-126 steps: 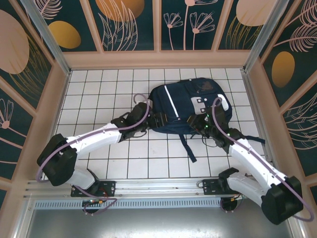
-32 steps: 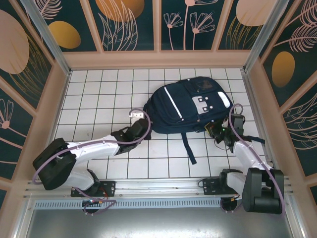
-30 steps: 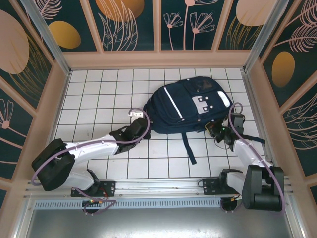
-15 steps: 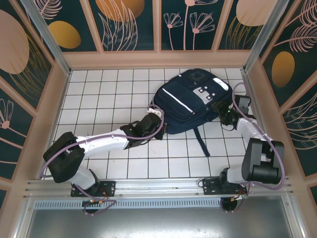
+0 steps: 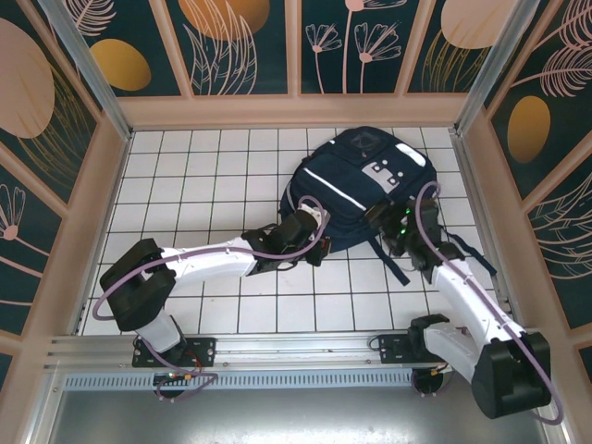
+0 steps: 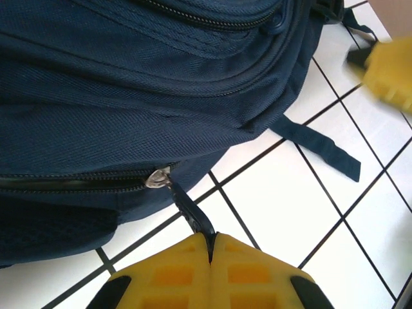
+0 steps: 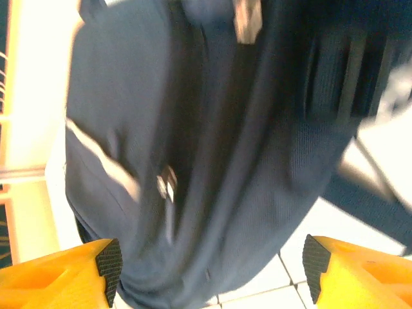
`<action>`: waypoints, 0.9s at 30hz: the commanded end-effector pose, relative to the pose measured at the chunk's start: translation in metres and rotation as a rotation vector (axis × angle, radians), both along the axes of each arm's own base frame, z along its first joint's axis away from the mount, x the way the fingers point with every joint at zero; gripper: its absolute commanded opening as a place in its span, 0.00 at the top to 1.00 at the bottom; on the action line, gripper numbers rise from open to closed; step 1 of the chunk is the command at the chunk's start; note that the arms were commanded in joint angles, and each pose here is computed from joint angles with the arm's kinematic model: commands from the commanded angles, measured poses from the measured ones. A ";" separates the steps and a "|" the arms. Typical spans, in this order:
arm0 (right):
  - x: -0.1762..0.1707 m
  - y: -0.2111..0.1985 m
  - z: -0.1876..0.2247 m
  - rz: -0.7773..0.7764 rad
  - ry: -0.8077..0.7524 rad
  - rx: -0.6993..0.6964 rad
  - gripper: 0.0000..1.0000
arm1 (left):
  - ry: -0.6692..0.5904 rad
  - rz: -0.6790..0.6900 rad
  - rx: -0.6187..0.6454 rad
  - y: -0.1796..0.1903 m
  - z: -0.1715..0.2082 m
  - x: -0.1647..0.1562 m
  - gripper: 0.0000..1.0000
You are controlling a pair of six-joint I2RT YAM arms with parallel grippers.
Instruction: Pack books, pencil case, and school supplies into a backpack
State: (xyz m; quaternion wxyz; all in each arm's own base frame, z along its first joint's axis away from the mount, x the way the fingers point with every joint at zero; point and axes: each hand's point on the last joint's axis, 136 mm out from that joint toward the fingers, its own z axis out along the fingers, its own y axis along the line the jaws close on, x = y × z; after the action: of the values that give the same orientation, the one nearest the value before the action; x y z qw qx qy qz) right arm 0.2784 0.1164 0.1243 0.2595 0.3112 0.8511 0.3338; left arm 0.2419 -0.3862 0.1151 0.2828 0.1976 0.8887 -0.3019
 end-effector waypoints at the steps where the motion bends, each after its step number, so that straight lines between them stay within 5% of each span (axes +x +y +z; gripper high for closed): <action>1: -0.011 0.028 -0.011 -0.042 0.047 0.111 0.27 | -0.021 -0.048 -0.021 -0.006 0.010 -0.005 1.00; 13: 0.004 0.083 -0.019 0.035 0.039 0.103 0.30 | -0.032 0.048 0.093 0.025 -0.009 -0.001 1.00; 17: 0.003 0.078 -0.019 0.052 0.035 0.063 0.40 | -0.035 0.112 0.079 0.028 -0.004 0.007 0.87; 22: -0.002 0.073 -0.016 0.128 0.030 -0.034 0.29 | -0.016 0.136 0.015 0.021 0.005 0.009 0.72; 27: 0.008 0.046 -0.015 0.081 0.013 0.072 0.30 | 0.050 0.129 -0.048 -0.001 0.004 0.009 0.68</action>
State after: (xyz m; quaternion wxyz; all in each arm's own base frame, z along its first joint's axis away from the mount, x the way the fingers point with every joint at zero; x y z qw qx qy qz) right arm 0.2759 0.1801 0.1017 0.2060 0.2779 0.8674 0.3576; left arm 0.2484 -0.3681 0.1071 0.2879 0.1429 0.9072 -0.2714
